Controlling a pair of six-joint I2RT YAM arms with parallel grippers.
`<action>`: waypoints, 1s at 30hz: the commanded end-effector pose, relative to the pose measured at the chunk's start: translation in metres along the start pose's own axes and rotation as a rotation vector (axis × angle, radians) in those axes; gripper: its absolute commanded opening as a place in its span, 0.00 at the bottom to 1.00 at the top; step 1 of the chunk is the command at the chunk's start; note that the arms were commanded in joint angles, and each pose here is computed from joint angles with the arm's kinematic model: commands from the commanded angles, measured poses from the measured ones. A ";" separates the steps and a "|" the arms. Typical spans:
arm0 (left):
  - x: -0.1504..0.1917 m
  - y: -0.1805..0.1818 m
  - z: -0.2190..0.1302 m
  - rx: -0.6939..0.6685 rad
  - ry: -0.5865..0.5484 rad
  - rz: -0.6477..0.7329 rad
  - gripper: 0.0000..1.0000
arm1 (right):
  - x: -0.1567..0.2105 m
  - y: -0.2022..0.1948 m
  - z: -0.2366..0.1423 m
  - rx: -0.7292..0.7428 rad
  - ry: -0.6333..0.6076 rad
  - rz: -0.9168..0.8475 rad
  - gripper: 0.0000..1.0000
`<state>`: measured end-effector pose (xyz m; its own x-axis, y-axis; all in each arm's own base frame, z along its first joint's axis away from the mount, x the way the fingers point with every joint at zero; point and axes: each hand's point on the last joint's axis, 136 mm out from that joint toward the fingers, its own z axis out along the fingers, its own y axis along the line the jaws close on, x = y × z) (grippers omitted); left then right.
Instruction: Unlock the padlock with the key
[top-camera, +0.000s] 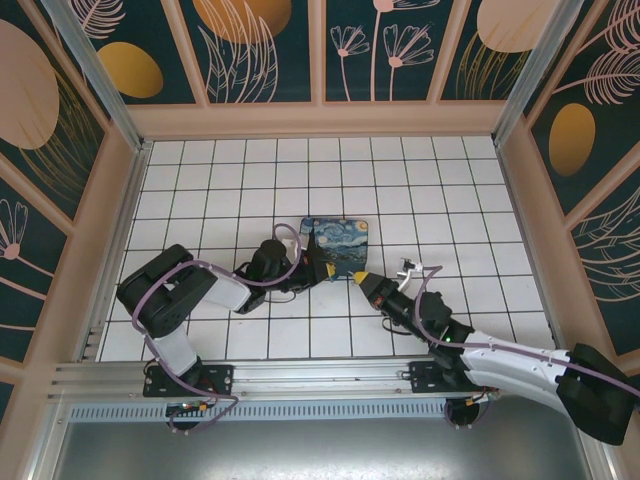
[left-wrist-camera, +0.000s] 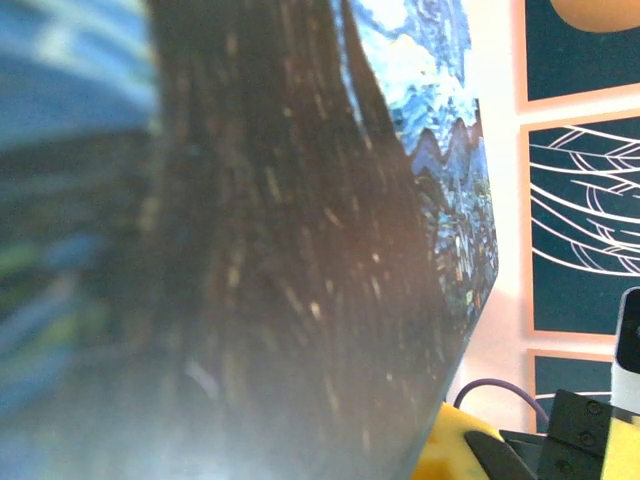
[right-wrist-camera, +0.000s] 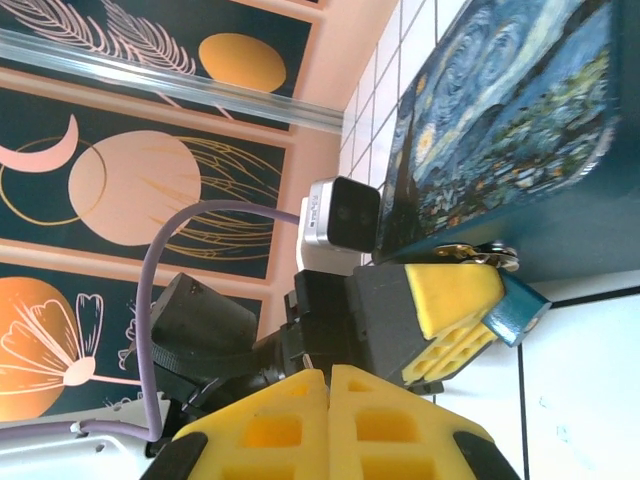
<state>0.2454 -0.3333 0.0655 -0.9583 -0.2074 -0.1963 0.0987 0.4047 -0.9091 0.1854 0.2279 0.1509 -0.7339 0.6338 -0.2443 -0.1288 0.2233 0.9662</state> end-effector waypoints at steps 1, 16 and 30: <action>-0.006 -0.025 -0.007 0.099 -0.014 -0.007 0.00 | 0.013 -0.057 -0.014 0.139 0.032 0.005 0.00; -0.033 -0.028 -0.020 0.101 -0.107 -0.012 0.00 | 0.029 -0.044 0.032 0.150 0.118 -0.036 0.00; -0.047 -0.021 -0.034 0.103 -0.148 -0.031 0.00 | 0.038 -0.043 0.054 0.107 0.187 0.002 0.00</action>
<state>0.2752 -0.3029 0.0828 -0.9268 -0.3345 -0.1707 0.0430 0.3571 -0.9331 0.1965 0.2717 0.0745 -0.8427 0.4938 -0.2147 -0.0107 0.3833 0.9236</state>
